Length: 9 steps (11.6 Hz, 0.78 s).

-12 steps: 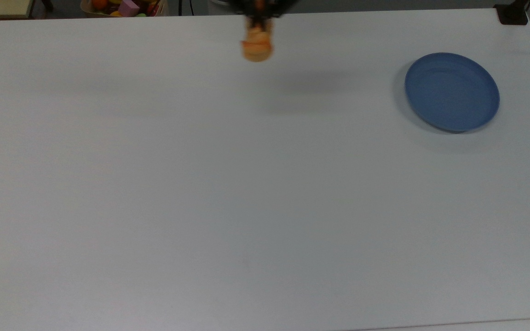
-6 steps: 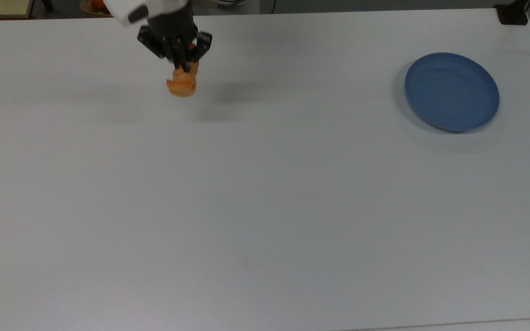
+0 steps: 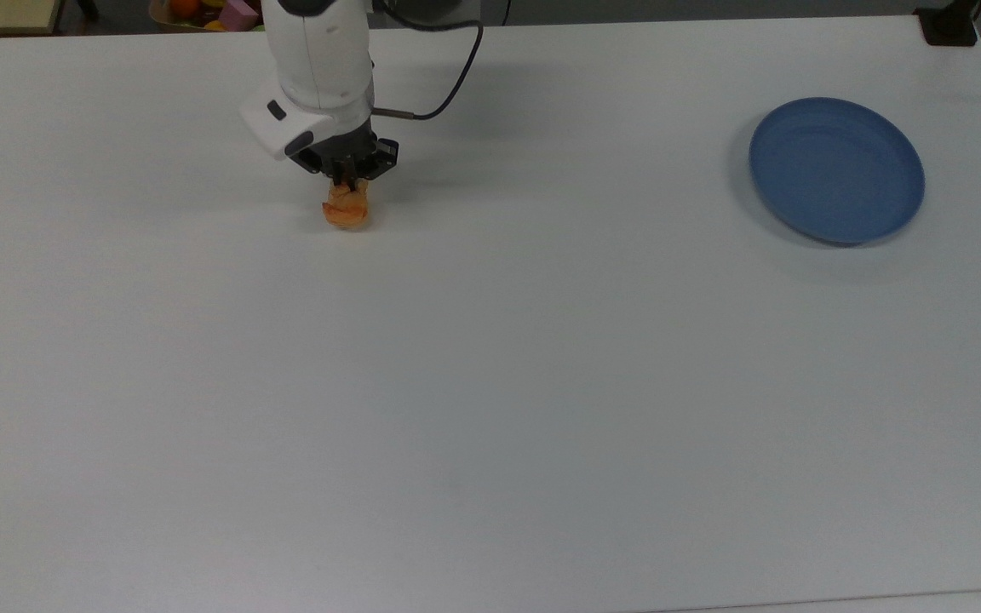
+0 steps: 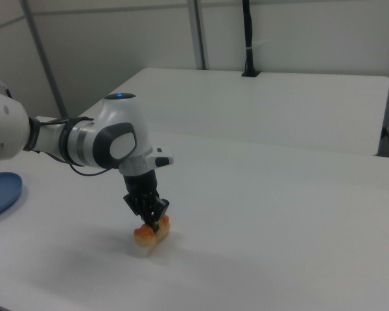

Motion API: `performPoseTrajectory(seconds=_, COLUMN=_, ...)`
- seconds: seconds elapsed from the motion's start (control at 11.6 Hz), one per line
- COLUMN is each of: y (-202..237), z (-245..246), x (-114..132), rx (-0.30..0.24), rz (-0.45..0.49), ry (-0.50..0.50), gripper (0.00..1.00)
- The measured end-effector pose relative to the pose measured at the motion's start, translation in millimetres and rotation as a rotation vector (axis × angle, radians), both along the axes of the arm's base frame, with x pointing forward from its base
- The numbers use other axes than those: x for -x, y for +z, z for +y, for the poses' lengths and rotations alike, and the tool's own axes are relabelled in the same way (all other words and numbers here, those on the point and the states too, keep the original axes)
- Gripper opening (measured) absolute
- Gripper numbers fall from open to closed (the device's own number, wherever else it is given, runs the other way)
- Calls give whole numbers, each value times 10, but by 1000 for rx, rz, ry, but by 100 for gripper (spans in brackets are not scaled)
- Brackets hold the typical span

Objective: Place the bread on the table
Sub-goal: 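Lower the bread roll onto the bare table surface, then open the gripper to release the bread roll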

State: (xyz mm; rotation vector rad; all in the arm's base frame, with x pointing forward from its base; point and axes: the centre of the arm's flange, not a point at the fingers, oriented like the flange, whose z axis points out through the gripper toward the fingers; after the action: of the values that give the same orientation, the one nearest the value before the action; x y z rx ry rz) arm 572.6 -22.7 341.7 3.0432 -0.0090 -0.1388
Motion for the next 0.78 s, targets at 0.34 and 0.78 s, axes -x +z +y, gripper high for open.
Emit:
performPoseTrajectory(seconds=0.34, y=-286, z=-24, x=5, rx=44, rz=52, ry=37, gripper=61)
performPoseTrajectory(seconds=0.78, y=-171, z=-48, x=-53, rx=58, rz=28, ry=43, gripper=100)
